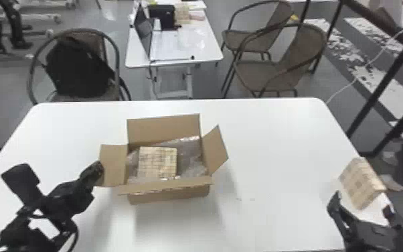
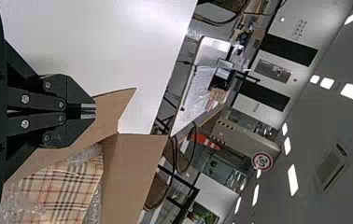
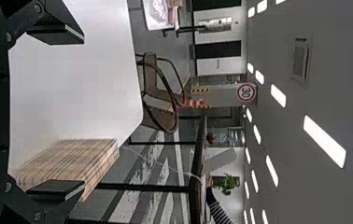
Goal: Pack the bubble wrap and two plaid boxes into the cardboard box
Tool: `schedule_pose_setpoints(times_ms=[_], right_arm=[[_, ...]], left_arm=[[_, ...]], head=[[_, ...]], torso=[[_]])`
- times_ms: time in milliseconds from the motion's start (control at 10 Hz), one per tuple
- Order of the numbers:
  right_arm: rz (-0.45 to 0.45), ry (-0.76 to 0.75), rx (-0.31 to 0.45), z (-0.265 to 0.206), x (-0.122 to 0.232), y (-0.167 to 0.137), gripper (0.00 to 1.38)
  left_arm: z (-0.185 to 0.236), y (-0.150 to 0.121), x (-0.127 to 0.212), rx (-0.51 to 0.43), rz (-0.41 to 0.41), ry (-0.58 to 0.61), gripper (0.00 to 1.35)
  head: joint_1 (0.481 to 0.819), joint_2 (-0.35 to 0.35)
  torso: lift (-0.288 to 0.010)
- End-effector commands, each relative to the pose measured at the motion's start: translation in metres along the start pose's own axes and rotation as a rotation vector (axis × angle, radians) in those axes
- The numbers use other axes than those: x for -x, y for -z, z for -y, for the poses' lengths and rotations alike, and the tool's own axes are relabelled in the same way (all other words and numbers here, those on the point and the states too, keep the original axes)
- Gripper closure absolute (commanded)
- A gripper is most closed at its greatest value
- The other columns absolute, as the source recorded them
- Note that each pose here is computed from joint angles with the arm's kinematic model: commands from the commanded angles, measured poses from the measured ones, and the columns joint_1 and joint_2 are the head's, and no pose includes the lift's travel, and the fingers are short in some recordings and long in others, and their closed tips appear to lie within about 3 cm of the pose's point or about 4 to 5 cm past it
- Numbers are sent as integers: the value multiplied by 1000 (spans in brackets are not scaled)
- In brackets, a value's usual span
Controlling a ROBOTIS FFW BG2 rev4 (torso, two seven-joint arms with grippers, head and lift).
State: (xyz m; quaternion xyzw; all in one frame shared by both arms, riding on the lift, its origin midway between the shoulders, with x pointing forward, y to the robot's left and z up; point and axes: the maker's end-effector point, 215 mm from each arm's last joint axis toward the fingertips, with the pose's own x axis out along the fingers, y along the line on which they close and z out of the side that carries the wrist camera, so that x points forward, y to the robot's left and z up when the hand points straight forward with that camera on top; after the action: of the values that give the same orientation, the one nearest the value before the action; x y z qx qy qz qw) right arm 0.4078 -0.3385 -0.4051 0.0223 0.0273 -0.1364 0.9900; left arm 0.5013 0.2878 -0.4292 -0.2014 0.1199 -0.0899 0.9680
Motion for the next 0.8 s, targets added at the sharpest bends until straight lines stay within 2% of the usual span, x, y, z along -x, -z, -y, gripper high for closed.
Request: schedule_pose_setpoints(times_ms=[0,200,300,500,700], right_arm=[[-50,115,-24,56,-1,30,196],[-75,134,-54,98,-20,49,197],[-91,109,-73,106,-36,56,196],[-122,24,-86,100,-65,67,196],[-143,-44,-94,85,-88,74,197]], left_arm=[[1,1,0,3,0,1,1211],[0,1,1,6,0,-1,1211],[1,2,0,7,-2,2,1211],[2,2,0,7,-3,5,1211],[1,2,0,8,-3,4,1211]], head=[[695,-55],[695,-135],[695,-147],[695,-183],[695,-181]], torso=[[-71],[-71],[-71],[-71],[-71]])
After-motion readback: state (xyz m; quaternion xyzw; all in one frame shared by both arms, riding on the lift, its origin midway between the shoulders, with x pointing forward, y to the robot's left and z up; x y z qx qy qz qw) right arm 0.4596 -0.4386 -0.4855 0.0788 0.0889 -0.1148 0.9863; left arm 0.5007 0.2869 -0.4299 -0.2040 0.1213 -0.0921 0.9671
